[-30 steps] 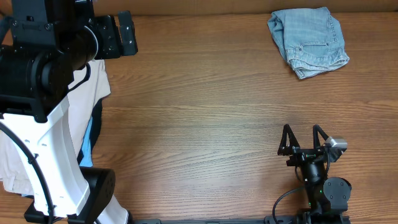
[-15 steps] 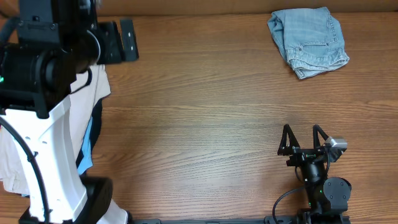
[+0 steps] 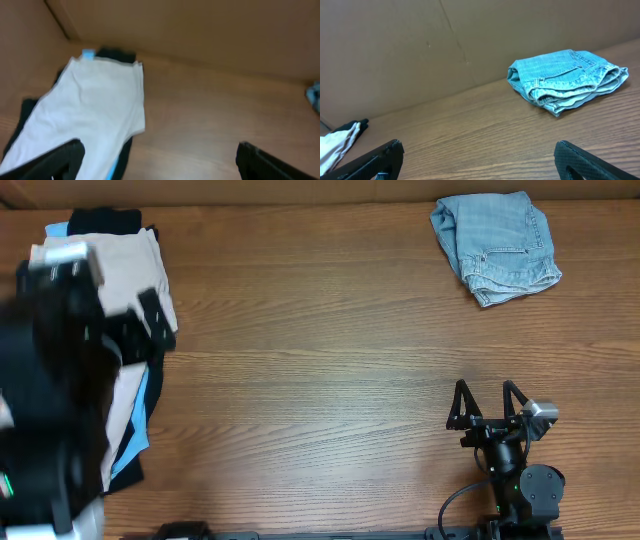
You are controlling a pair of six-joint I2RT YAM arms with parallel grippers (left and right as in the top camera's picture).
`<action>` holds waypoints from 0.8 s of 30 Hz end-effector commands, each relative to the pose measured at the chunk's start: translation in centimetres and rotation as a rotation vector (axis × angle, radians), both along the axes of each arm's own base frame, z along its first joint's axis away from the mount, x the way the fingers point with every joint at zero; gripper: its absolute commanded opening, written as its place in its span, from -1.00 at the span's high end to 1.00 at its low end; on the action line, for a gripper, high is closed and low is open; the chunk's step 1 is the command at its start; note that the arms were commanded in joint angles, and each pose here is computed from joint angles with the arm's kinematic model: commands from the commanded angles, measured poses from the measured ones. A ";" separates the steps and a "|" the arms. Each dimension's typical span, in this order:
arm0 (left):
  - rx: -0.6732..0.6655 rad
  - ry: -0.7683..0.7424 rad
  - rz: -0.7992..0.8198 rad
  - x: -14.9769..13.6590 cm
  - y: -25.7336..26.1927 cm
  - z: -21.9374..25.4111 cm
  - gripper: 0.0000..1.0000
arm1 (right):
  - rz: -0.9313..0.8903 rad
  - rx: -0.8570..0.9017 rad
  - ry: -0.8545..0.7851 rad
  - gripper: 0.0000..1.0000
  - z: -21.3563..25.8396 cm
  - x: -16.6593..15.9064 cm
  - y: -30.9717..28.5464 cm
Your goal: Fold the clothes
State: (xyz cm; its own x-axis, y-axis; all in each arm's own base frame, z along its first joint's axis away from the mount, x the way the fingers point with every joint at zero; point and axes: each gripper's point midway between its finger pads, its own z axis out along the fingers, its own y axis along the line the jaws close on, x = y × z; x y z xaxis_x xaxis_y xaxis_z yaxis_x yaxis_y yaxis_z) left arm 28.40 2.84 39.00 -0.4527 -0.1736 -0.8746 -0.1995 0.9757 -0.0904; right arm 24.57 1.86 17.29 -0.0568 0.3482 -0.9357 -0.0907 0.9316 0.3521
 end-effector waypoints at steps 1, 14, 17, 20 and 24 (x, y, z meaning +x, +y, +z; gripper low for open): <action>0.011 -0.037 -0.025 -1.8 -0.3 -3.4 -1.00 | -0.005 -0.001 -0.006 -1.00 -0.1 0.0 -0.1; -0.086 -0.470 -0.018 -4.2 -0.9 -14.5 -1.00 | -0.005 -0.001 -0.006 -1.00 -0.1 0.0 -0.1; -0.109 -0.524 -0.015 -4.1 -0.9 -16.2 -1.00 | -0.005 -0.001 -0.006 -1.00 -0.1 0.0 -0.1; -0.106 -0.535 -0.013 -4.1 -0.9 -18.2 -1.00 | -0.005 -0.001 -0.006 -1.00 -0.1 0.0 -0.1; -0.098 -0.539 0.005 -4.0 -0.5 -20.2 -1.00 | -0.005 -0.001 -0.006 -1.00 -0.1 0.0 -0.1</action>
